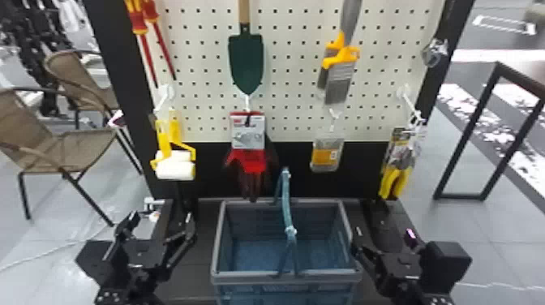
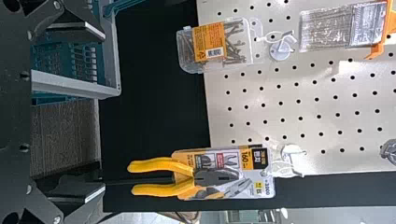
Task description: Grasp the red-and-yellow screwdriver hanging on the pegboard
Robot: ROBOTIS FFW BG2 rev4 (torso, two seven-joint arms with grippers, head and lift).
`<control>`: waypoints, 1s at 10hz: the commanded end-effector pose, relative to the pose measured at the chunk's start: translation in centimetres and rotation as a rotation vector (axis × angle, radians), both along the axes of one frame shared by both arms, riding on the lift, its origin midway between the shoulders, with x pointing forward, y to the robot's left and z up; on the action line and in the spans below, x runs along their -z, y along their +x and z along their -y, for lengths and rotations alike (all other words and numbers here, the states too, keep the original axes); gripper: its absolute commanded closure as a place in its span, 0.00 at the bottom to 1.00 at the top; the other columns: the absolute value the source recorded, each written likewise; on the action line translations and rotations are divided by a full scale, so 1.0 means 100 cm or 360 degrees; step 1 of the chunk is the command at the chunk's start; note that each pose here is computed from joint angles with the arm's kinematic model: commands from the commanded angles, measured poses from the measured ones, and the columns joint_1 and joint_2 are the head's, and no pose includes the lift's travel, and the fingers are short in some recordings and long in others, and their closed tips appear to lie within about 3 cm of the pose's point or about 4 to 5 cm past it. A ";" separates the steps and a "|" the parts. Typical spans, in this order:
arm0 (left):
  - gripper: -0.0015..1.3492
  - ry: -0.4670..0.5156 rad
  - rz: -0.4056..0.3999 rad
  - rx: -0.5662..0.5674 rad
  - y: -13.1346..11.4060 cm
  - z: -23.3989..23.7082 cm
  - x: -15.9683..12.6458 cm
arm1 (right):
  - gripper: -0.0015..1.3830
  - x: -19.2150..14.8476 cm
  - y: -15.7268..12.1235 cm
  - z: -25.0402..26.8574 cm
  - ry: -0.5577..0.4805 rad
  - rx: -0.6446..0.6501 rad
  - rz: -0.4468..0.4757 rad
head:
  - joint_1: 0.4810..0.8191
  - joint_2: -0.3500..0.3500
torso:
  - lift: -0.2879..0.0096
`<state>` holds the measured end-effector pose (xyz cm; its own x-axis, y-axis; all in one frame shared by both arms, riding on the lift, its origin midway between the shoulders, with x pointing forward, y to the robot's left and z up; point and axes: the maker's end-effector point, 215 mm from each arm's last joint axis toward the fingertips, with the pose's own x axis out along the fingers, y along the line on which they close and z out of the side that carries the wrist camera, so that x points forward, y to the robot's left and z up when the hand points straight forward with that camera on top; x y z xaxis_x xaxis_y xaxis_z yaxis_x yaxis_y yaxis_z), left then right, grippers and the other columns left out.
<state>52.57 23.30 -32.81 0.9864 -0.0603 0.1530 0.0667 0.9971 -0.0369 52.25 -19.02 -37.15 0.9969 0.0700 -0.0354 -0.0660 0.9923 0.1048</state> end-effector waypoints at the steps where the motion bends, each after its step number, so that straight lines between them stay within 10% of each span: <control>1: 0.09 0.0000 -0.0002 0.0000 0.000 0.000 0.001 | 0.12 0.000 0.000 0.000 0.0002 0.0000 0.0000 | 0.20 0.50 | 0.63; 10: 0.09 0.0033 -0.0022 0.0002 0.000 0.001 -0.004 | 0.12 0.000 -0.001 0.000 0.0000 0.0000 0.0000 | 0.20 0.50 | 0.63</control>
<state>52.56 23.24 -32.69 0.9881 -0.0630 0.1403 0.0673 0.9974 -0.0255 52.16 -19.01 -37.12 0.9969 0.0703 -0.0349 -0.0663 0.9922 0.1051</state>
